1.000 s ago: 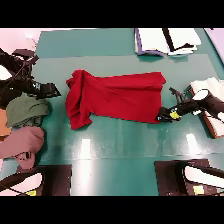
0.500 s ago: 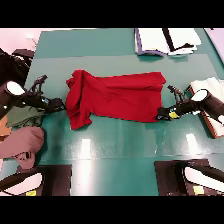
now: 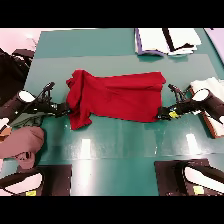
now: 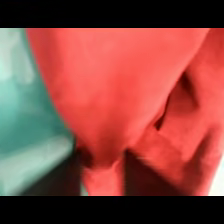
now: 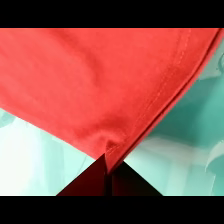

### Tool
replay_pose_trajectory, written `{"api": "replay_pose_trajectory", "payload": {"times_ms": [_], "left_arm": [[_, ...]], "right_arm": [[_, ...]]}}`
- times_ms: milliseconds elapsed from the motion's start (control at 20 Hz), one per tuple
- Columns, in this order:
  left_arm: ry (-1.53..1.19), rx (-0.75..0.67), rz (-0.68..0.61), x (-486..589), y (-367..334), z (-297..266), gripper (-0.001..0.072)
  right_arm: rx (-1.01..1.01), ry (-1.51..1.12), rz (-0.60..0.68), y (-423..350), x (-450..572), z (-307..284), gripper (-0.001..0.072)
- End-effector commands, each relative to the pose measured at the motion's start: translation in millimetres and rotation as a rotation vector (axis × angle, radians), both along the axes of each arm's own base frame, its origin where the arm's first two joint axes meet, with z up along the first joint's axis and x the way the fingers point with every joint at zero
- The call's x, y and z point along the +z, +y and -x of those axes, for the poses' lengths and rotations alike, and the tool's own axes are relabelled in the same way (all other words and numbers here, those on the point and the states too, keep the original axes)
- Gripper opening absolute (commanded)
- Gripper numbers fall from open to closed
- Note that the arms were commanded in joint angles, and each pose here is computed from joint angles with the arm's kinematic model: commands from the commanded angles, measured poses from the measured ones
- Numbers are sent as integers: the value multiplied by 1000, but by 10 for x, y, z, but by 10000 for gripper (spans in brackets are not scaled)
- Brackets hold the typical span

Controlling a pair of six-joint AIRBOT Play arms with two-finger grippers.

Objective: Fold the shirts.

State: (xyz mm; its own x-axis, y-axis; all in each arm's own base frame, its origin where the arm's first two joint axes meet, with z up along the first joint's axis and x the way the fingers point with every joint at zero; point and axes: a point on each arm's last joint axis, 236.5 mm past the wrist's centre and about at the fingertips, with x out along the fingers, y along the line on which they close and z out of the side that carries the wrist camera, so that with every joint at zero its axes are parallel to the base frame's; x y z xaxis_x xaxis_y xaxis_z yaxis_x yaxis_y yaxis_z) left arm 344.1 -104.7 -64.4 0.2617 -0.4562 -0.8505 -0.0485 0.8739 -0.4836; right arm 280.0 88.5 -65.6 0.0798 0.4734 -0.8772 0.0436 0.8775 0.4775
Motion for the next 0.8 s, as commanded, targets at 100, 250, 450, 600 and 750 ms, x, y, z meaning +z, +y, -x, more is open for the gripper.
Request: {"api": "replay_pose_trajectory", "payload": {"times_ms": [100, 250, 450, 600, 750], "left_arm": [[-92, -25, -19, 476, 138, -301, 25], [-353, 17, -56, 1554, 401, -628, 24], [-829, 67, -128, 3570, 571, -423, 24], [-1160, 74, -162, 4899, 457, 275, 24], [-1426, 93, -168, 5855, 325, 1103, 24]], "right_arm": [[30, -85, 3, -15, 376, -287, 20], [53, -269, 19, -37, 1088, -683, 20], [51, -692, 122, -167, 2651, -976, 20], [-14, -995, 216, -336, 3920, -727, 20], [-96, -1180, 292, -547, 4759, -293, 19]]}}
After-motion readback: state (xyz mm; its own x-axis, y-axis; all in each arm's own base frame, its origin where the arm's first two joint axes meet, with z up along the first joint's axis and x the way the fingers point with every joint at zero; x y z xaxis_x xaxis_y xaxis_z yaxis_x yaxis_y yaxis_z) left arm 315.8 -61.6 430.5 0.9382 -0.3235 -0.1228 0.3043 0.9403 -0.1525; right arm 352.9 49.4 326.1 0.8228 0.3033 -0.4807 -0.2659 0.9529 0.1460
